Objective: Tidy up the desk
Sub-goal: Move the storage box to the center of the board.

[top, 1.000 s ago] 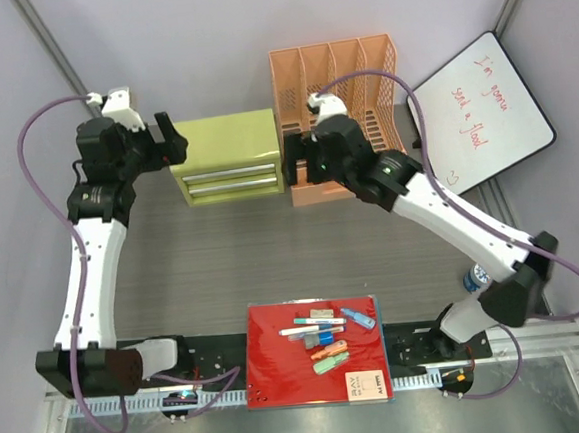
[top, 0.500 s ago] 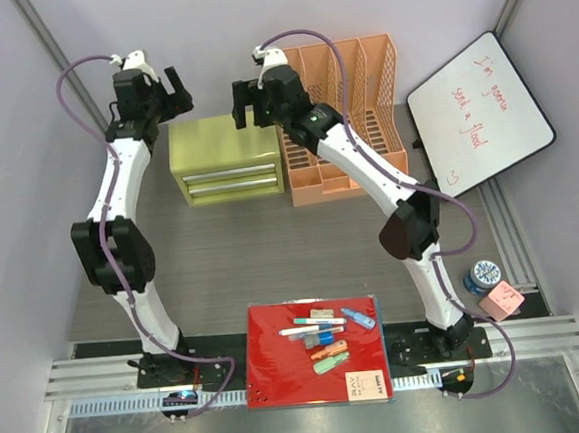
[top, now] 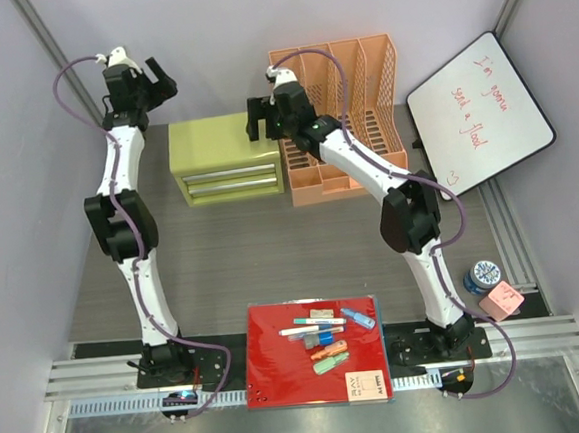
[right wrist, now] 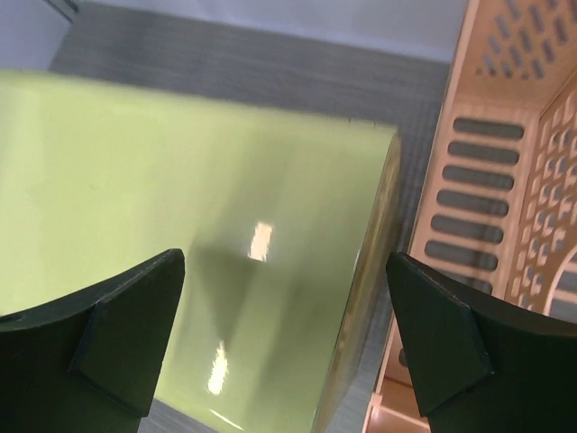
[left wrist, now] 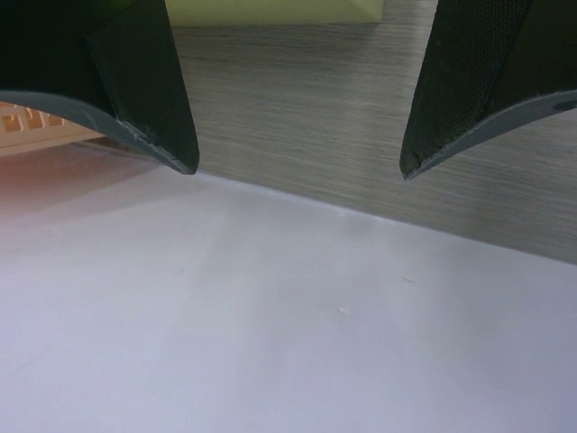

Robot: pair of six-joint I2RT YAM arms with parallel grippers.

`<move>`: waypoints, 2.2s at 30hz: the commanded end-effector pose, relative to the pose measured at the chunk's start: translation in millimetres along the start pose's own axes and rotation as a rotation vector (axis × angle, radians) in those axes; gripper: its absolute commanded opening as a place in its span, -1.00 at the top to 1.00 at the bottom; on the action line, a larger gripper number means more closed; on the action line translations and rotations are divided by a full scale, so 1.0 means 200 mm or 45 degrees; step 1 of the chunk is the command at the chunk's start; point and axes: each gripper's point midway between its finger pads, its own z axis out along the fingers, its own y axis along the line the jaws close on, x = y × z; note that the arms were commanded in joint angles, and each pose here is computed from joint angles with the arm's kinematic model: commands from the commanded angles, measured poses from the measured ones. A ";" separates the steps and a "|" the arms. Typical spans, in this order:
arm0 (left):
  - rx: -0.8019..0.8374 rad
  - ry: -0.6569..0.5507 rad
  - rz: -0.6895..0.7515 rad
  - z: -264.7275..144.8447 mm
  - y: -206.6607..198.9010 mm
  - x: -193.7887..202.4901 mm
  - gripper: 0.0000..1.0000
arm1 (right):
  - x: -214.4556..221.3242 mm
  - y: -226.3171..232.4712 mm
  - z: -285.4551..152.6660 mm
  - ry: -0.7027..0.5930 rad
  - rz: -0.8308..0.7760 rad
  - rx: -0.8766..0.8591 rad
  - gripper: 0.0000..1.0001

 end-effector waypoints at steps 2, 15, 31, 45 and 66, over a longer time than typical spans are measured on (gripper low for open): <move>0.128 0.028 0.019 0.07 -0.13 0.10 -0.84 | -0.17 0.11 -0.17 -0.103 0.062 -0.104 -0.99; 0.228 0.243 0.115 0.09 -0.22 0.46 -0.76 | -0.11 0.10 -0.23 -0.077 0.079 -0.125 -0.99; 0.294 0.534 0.172 -0.11 -0.09 0.83 -0.41 | 0.00 0.13 -0.22 -0.018 0.197 -0.226 -0.99; 0.268 0.707 0.229 -0.52 0.05 1.00 -0.17 | 0.16 0.39 -0.36 0.076 0.253 -0.451 -0.99; 0.331 0.843 0.202 -1.24 -0.02 1.12 -0.11 | 0.54 0.70 -0.88 0.212 0.177 -0.540 -1.00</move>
